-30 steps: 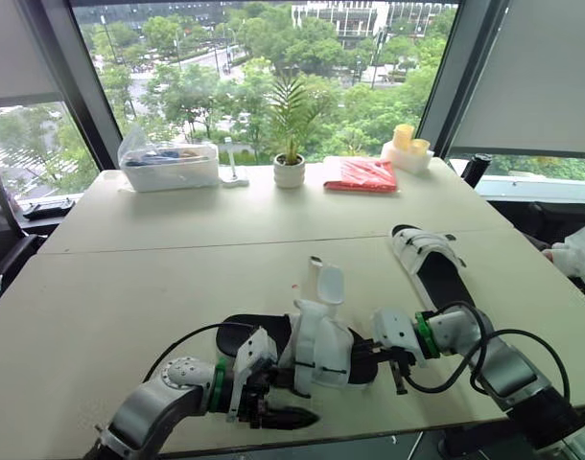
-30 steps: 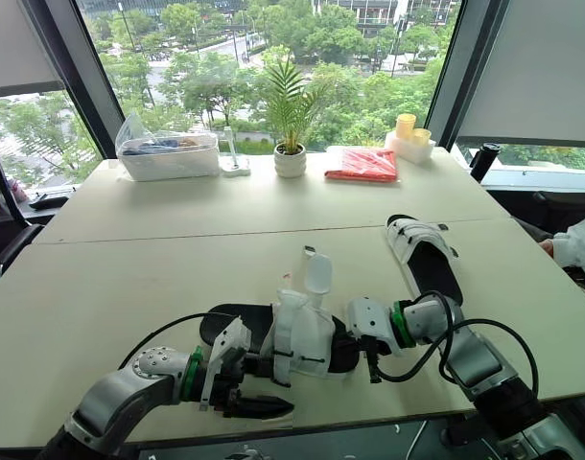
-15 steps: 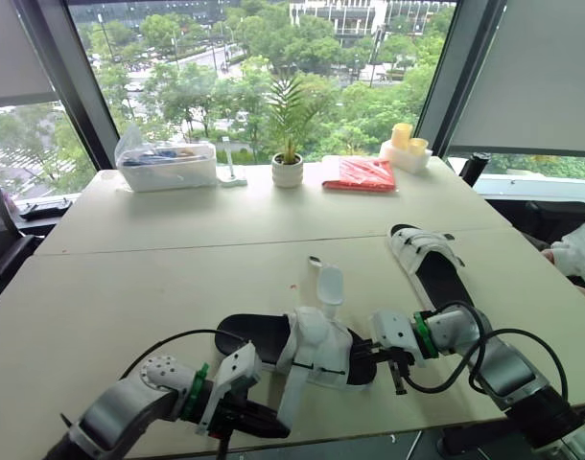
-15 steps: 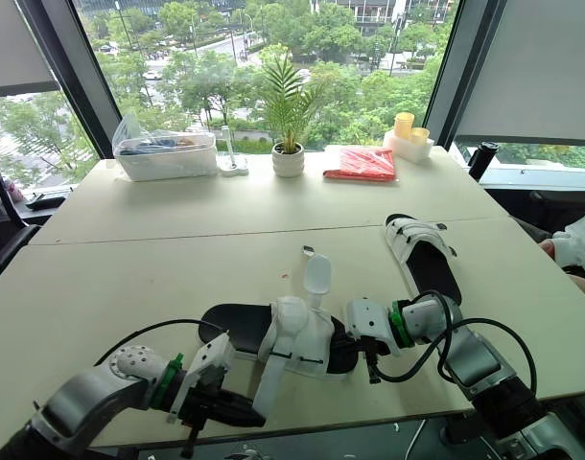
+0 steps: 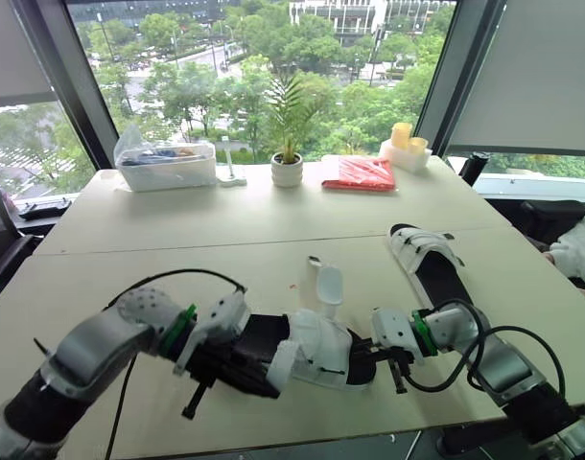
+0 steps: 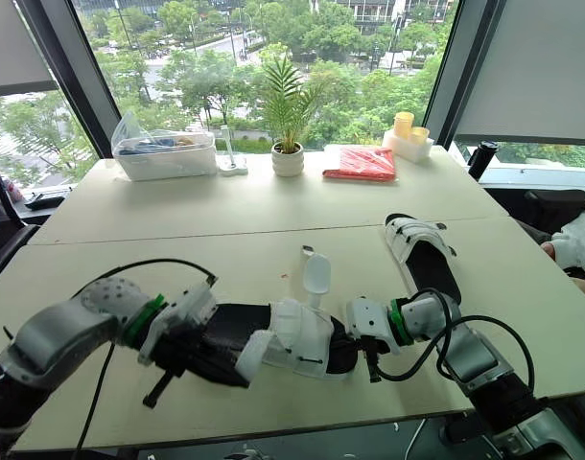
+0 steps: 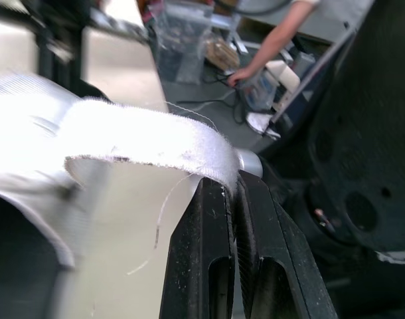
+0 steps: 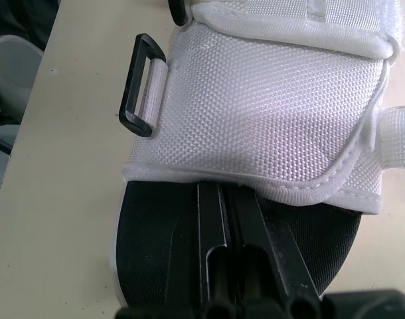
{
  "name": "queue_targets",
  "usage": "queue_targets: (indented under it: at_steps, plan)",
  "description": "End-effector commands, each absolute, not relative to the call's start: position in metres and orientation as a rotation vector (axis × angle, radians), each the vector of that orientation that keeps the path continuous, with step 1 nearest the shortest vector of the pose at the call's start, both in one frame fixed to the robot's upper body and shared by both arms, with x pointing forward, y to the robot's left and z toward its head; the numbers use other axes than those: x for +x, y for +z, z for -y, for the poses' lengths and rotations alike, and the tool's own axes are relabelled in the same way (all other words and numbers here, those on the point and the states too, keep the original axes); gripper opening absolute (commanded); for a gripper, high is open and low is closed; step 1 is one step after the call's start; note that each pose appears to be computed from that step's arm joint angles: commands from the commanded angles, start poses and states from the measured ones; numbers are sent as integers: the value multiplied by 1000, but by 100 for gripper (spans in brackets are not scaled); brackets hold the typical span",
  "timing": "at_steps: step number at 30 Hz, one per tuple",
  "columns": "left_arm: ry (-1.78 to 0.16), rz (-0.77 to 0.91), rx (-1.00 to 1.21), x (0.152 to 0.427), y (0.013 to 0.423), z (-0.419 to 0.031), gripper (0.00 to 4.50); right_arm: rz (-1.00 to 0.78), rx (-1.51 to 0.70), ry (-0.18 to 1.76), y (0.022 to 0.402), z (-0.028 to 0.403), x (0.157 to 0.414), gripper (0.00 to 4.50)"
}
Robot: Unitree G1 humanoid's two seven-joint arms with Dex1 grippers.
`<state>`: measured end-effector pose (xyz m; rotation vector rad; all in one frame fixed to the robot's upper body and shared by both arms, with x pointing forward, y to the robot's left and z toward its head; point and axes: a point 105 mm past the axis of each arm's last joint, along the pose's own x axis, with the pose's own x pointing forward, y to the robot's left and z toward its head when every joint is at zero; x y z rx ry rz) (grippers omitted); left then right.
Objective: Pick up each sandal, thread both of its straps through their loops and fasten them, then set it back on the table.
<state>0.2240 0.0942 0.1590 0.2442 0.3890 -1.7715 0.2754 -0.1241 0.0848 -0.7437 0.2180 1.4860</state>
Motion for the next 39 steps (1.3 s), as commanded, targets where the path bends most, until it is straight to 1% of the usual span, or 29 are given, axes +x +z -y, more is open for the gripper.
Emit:
queue_targets:
  at_steps: [1, 2, 5, 10, 18, 20, 24, 30, 33, 35, 39]
  plan:
    - [-1766, -328, 250, 241, 170, -91, 5, -374, -747, 1486, 54, 135, 270, 0]
    - [-1768, -326, 246, 244, 170, -89, 5, -374, -747, 1485, 54, 135, 271, 0]
    - [-1762, -332, 134, 255, 171, -78, 5, -371, -750, 1483, 55, 134, 271, 0]
    - [-1653, -327, -11, 285, 167, -63, 5, -369, -751, 1476, 56, 135, 272, 0]
    - [-1584, -301, -25, 310, 162, -48, 5, -369, -751, 1472, 56, 135, 272, 0]
    - [-1594, -303, -23, 311, 161, -46, 5, -368, -752, 1473, 57, 135, 272, 0]
    - [-1723, -328, -64, 295, 170, -44, 5, -366, -753, 1473, 58, 134, 272, 0]
    - [-1838, -356, -115, 282, 184, -45, 5, -369, -752, 1470, 58, 135, 271, 0]
    - [-1898, -334, -152, 274, 199, -43, 5, -369, -752, 1467, 58, 136, 272, 0]
    - [-1888, -323, -186, 276, 204, -40, 5, -369, -752, 1466, 58, 136, 271, 0]
    - [-1830, -335, -154, 288, 193, -38, 5, -367, -750, 1464, 58, 135, 272, 0]
